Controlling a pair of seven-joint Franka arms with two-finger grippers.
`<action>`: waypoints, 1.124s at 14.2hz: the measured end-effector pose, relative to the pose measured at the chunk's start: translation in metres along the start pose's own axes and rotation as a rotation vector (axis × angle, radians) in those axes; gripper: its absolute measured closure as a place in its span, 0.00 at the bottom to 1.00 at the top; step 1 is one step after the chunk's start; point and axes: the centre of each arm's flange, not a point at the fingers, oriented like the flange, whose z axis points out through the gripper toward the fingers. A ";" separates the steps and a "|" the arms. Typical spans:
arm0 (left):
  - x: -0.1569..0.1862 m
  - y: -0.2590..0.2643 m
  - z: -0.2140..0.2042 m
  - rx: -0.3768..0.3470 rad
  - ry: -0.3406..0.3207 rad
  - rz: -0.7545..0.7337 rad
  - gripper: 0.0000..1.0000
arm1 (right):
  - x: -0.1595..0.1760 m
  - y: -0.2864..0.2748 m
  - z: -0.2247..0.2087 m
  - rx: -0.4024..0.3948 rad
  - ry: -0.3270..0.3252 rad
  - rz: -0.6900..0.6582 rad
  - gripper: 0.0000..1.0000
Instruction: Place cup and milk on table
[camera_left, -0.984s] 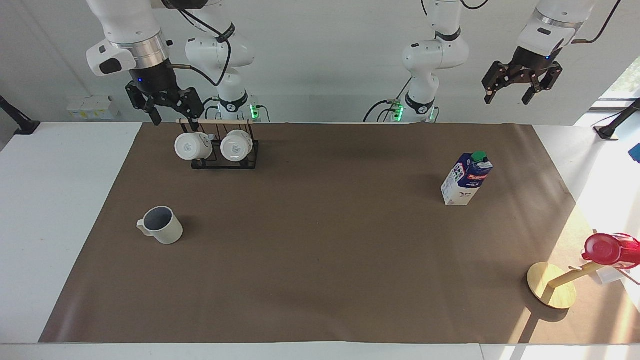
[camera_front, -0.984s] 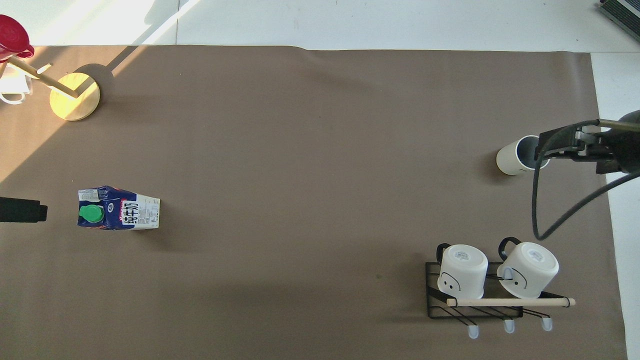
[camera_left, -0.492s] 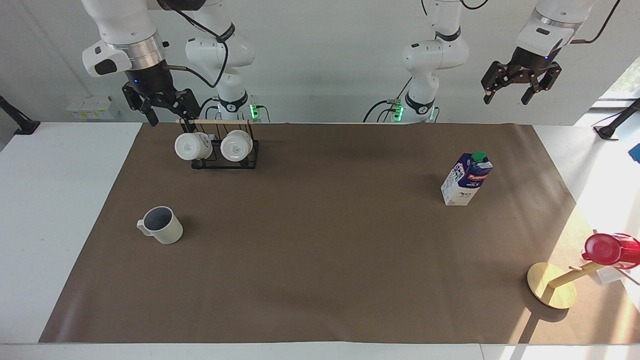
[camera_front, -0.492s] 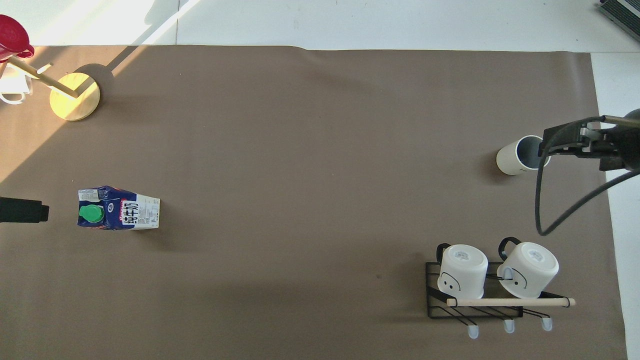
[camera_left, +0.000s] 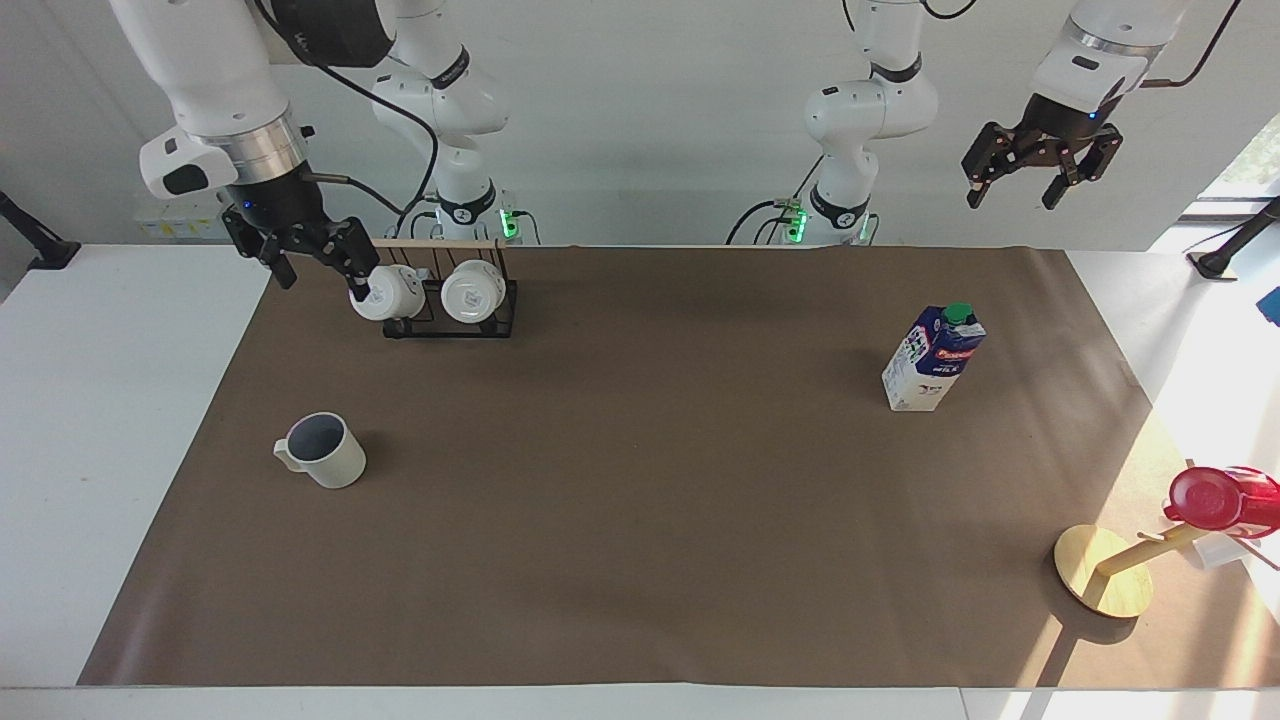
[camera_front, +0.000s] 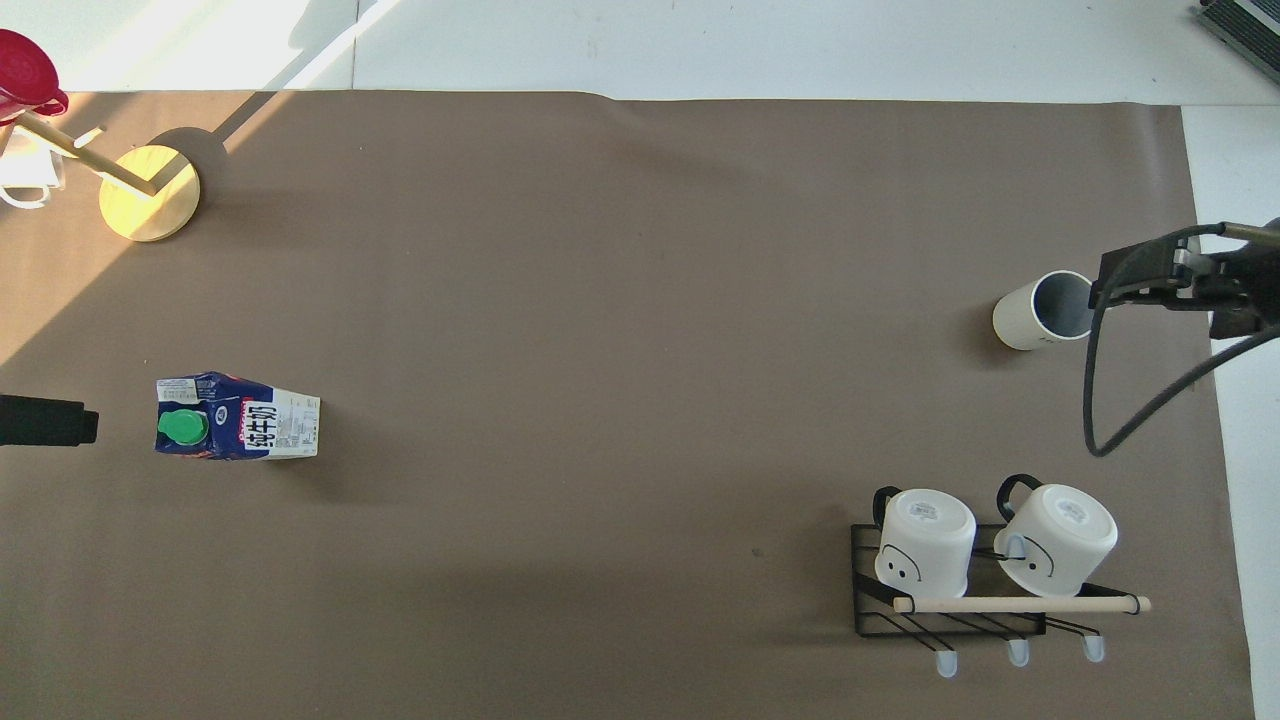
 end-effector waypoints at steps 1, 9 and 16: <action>0.000 0.000 0.000 0.000 0.000 0.000 0.00 | 0.010 0.004 0.014 0.001 0.004 -0.011 0.00; 0.001 0.001 0.021 -0.002 -0.040 0.004 0.00 | 0.043 0.048 0.144 -0.005 -0.023 -0.073 0.00; 0.012 -0.003 0.100 -0.002 -0.038 0.022 0.00 | 0.018 0.047 0.222 -0.004 -0.049 -0.136 0.00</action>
